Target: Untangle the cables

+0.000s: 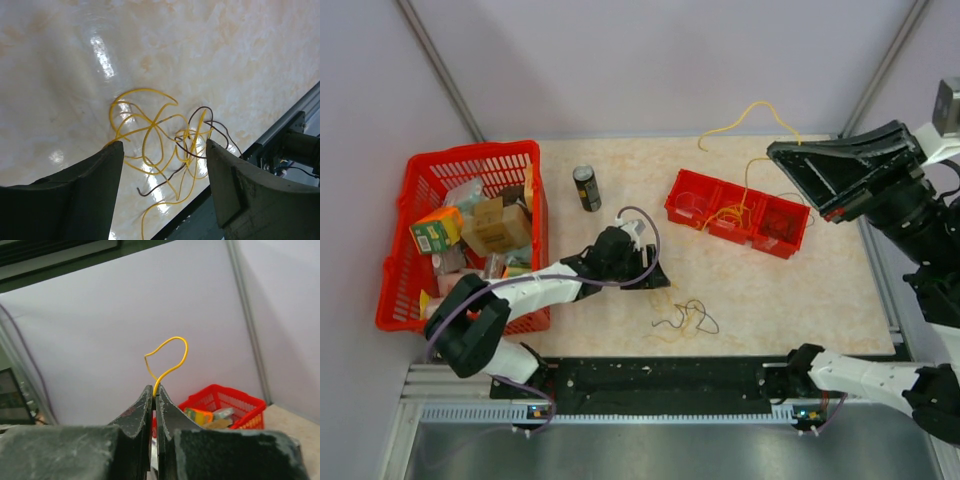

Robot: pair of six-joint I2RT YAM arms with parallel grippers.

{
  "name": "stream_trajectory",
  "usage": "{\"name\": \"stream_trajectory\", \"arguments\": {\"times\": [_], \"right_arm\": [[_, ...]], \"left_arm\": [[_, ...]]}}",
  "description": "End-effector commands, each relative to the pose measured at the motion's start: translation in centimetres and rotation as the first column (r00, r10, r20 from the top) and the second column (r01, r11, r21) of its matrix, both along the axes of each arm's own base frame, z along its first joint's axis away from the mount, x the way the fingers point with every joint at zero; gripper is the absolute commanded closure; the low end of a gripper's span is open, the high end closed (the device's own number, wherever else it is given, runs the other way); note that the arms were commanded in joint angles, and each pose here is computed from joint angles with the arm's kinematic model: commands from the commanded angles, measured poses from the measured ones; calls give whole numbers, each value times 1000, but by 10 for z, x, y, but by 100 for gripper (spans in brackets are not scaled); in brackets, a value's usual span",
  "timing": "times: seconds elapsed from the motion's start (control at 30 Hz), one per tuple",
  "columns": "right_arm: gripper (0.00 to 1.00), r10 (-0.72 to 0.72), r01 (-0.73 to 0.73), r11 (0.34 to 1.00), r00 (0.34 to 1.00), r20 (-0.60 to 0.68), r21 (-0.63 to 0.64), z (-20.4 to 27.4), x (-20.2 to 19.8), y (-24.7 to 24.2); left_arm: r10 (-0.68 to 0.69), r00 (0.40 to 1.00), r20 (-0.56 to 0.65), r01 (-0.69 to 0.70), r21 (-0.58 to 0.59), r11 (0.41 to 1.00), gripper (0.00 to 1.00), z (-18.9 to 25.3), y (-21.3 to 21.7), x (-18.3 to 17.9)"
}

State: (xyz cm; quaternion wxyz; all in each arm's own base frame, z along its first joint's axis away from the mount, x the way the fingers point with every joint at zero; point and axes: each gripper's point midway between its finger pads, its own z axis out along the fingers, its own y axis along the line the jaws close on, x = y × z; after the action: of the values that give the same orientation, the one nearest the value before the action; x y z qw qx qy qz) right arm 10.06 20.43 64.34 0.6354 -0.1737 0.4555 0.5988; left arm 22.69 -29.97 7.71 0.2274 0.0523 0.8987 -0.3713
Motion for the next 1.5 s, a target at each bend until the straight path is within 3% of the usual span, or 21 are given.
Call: {"name": "stream_trajectory", "arguments": {"times": [0.0,0.1,0.17,0.27,0.37,0.57,0.77,1.17,1.47], "right_arm": [[100,-199,198,977,980,-2,-79,-10,26,-16],[100,-385,368,908,921,-52,-200,-50,63,-25],[100,-538,495,818,839,-85,-293,-87,95,-35],[100,-655,582,714,752,-78,-390,-124,127,-43],[100,-689,592,679,717,-101,-433,-143,158,-49],[100,-717,608,663,684,-136,-437,-153,207,-63],[100,-737,629,649,659,-150,-428,-154,232,-75],[100,-701,619,696,697,-154,-364,-117,273,-82],[100,-683,600,719,705,-193,-351,-117,310,-85]], "left_arm": [[37,995,91,-43,66,997,29,17,17,11],[45,989,142,-53,49,997,28,33,26,6],[49,983,179,-55,29,998,27,50,31,3],[38,974,223,-39,-1,999,25,74,35,-3],[11,972,237,-2,-37,999,21,93,33,-11],[-24,967,254,51,-102,993,15,118,29,-23],[-30,966,258,58,-101,993,14,121,32,-28],[-46,963,264,76,-105,992,13,127,28,-27],[-53,969,241,81,-108,991,13,121,25,-28]]}}
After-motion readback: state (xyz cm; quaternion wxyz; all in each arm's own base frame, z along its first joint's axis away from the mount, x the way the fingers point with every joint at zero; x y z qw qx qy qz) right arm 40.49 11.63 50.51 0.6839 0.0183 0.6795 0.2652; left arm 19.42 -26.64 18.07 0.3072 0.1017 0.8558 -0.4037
